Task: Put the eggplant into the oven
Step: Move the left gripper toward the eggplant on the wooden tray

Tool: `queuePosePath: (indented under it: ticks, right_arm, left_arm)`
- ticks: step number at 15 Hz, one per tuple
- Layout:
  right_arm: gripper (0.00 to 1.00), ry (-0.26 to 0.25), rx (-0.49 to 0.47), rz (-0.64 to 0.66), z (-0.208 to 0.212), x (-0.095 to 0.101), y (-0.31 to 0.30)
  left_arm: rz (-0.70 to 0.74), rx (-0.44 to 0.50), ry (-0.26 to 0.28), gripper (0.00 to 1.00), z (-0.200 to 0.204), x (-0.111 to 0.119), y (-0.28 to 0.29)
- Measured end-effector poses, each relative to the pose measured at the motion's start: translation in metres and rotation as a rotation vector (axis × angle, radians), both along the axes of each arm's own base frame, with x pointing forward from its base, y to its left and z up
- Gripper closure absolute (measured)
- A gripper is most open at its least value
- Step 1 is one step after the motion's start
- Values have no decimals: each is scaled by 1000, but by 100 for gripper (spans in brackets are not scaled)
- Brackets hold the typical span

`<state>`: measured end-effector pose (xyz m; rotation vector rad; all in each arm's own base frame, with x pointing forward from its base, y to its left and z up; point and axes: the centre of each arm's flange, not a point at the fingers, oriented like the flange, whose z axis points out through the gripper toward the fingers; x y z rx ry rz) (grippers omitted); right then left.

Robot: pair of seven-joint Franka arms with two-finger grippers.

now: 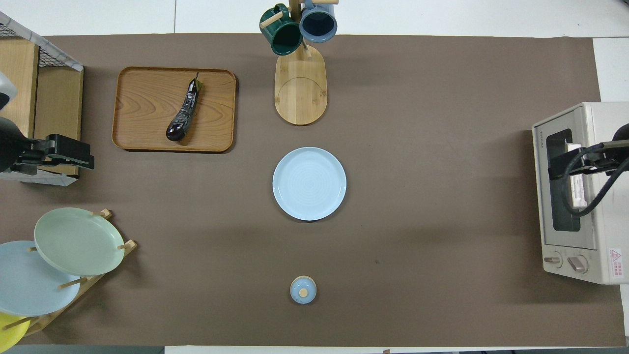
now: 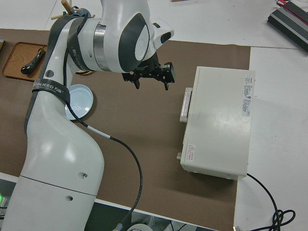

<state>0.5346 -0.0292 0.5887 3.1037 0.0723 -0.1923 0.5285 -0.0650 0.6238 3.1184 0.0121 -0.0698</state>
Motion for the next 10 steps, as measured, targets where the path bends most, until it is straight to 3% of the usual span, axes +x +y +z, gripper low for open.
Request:
queuePosePath:
  ticks: [7,10]
  right_arm:
    - [0,0,0,0,0,0,0]
    - [0,0,0,0,0,0,0]
  left_arm:
    - [3,-1,-7,0,2,0,0]
    - [3,-4,-34,0,4,3,-1]
